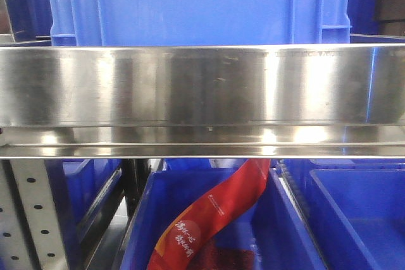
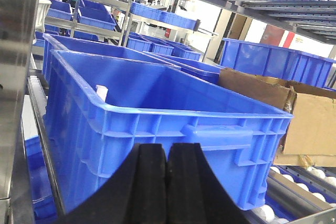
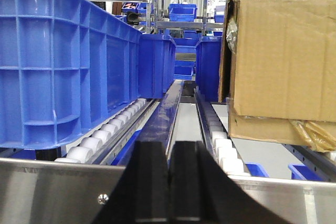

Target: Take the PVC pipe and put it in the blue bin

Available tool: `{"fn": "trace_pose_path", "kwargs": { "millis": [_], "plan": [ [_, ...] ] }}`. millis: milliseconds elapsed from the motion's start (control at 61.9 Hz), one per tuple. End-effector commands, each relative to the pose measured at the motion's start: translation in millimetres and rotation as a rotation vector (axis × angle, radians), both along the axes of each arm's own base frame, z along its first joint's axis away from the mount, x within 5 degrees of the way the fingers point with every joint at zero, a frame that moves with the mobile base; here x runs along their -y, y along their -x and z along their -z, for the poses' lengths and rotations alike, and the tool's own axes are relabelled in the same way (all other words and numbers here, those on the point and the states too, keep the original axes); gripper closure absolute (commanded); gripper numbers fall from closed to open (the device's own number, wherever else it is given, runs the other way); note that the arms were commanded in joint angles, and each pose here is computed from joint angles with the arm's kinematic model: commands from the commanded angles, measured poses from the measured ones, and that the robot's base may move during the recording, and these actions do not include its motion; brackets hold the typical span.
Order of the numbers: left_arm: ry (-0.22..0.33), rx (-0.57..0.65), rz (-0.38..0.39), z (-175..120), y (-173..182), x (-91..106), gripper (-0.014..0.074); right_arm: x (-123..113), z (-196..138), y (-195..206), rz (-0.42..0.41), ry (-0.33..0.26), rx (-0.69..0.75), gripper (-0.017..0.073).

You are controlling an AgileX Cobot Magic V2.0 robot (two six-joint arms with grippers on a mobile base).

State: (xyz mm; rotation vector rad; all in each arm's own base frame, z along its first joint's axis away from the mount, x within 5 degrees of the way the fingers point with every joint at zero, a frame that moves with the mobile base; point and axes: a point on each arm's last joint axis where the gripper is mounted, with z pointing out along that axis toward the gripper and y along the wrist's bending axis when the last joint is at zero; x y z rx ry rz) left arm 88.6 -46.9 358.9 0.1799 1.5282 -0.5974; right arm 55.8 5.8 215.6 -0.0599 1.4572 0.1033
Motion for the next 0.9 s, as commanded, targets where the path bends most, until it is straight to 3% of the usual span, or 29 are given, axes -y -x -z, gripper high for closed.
{"fn": "trace_pose_path", "kwargs": {
  "millis": [0,468,549,662,727,888],
  "plan": [
    [0.014,0.011,-0.004,-0.9,0.7,-0.8,0.0704,0.5,-2.5,0.5,0.007,0.002,0.028,0.0727],
    [0.003,0.013,-0.006,0.0,0.5,-0.8,0.0704,0.5,-2.5,0.5,0.007,0.002,0.028,0.0727],
    [-0.056,0.091,-0.042,2.2,0.1,-3.5,0.0704,0.5,-2.5,0.5,0.007,0.002,0.028,0.0727],
    [-0.193,0.219,-0.088,16.2,3.6,-7.4,0.0704,0.5,-2.5,0.5,0.007,0.002,0.028,0.0727],
    [-0.259,0.234,-0.107,27.6,6.8,-10.3,0.0704,0.5,-2.5,0.5,0.007,0.002,0.028,0.0727],
    [-0.291,0.19,-0.201,63.4,15.0,-22.5,0.0704,0.5,-2.5,0.5,0.007,0.002,0.028,0.0727]
  ]
}}
